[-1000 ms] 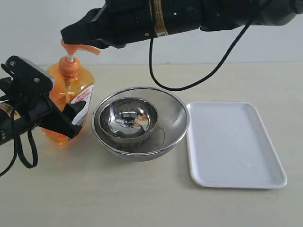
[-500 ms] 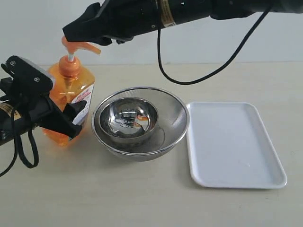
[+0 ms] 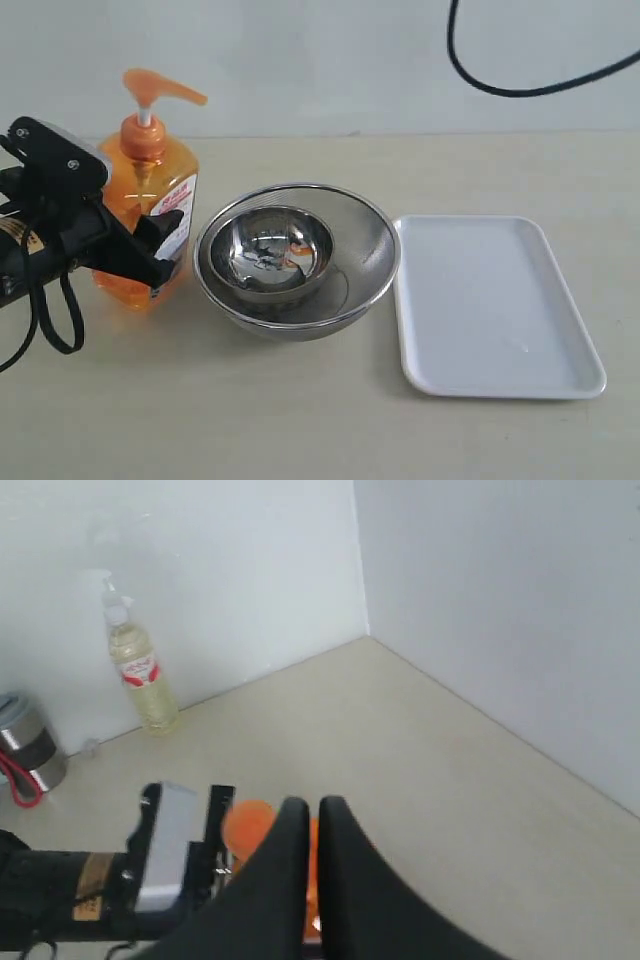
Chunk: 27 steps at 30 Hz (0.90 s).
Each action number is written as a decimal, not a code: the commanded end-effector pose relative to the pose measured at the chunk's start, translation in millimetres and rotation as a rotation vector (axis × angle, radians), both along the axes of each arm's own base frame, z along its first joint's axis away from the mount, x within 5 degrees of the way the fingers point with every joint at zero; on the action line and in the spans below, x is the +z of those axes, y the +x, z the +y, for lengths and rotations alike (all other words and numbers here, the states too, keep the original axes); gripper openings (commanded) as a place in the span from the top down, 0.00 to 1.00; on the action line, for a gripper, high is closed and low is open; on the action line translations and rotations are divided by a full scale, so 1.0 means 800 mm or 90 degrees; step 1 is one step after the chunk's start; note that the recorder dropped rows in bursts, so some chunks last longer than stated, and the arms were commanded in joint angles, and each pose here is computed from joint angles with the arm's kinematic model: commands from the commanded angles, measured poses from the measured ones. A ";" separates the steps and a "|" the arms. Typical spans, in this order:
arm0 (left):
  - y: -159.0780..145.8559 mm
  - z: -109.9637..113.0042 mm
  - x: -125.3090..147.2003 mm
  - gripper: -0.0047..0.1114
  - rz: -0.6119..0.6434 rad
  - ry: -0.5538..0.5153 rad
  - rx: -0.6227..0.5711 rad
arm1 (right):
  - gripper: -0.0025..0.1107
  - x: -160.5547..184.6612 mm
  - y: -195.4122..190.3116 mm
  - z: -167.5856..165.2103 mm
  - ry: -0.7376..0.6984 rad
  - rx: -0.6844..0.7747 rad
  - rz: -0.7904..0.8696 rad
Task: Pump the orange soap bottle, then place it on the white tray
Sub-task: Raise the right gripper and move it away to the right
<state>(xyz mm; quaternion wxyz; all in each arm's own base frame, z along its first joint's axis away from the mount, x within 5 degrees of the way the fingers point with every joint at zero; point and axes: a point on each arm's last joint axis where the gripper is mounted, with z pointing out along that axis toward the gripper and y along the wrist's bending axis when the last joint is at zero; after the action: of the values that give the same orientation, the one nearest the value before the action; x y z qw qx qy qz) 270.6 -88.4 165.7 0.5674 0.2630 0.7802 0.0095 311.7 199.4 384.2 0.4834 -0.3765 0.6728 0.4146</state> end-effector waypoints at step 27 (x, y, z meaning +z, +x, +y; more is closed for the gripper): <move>0.006 -0.003 0.018 0.86 -0.049 -0.083 0.020 | 0.98 -0.093 -0.145 -0.165 -0.062 -0.551 0.005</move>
<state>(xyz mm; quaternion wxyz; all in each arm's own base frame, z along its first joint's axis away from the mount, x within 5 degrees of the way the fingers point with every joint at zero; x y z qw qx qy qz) 270.7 -88.3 166.0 0.5689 0.2305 0.7893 -0.0123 203.0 78.9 322.1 0.5970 -0.1363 0.7757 0.1525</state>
